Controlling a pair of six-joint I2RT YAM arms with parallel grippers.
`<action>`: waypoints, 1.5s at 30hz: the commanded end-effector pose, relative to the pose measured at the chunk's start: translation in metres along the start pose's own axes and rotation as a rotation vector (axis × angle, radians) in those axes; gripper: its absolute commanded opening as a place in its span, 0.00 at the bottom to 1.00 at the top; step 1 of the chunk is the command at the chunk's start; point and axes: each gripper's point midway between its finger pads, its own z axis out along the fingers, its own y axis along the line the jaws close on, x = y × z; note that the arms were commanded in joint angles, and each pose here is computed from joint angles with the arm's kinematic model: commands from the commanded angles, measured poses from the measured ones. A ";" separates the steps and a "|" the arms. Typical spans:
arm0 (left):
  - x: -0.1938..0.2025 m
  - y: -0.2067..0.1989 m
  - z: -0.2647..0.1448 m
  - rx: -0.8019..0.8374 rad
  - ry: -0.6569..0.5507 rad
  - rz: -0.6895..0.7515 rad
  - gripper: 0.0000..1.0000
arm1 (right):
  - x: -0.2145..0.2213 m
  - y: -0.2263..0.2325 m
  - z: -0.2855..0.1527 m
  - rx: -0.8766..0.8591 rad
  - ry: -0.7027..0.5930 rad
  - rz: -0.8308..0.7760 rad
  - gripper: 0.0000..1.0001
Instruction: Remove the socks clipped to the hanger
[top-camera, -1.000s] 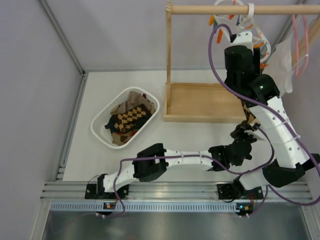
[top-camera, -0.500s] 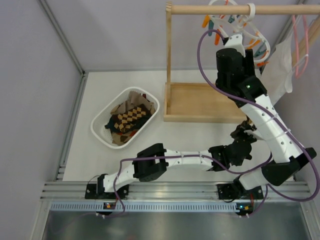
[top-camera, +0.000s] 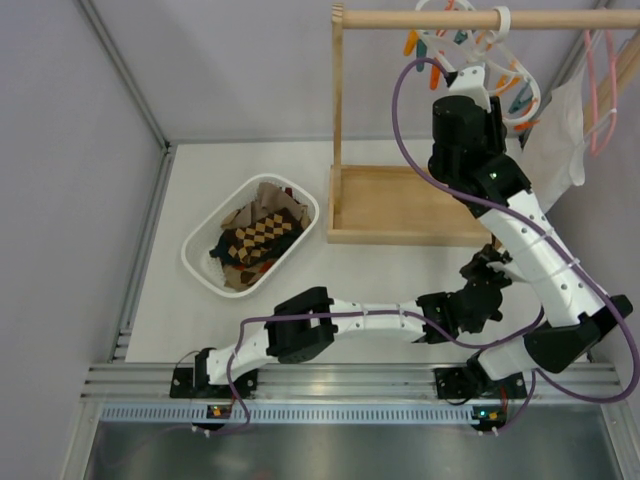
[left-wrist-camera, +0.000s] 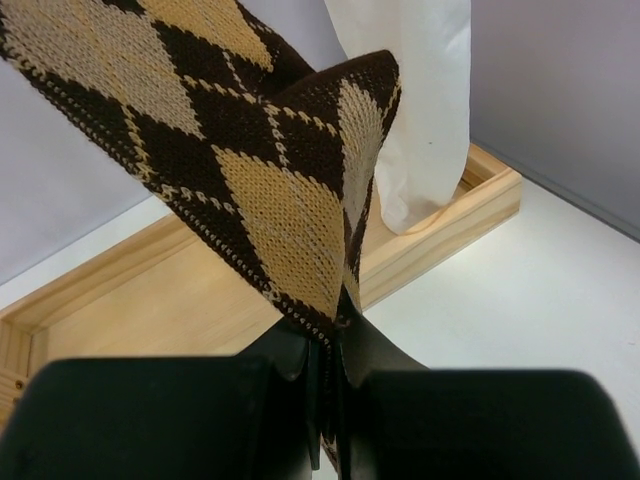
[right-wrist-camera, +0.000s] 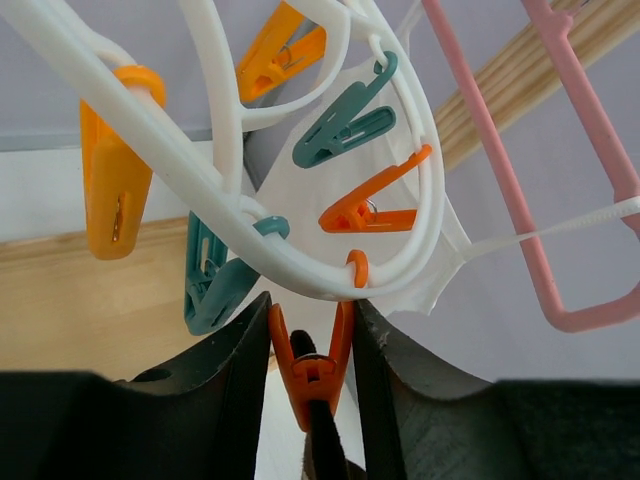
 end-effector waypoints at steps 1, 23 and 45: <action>-0.019 -0.017 -0.018 0.059 -0.037 -0.003 0.00 | -0.012 -0.005 -0.006 0.008 -0.037 0.069 0.34; 0.005 0.069 -0.063 0.018 0.066 -0.140 0.00 | -0.006 0.018 -0.034 -0.300 -0.061 0.226 0.64; -0.026 0.319 -0.212 -0.206 0.151 -0.429 0.00 | 0.070 0.016 -0.180 -1.099 -0.228 0.603 0.99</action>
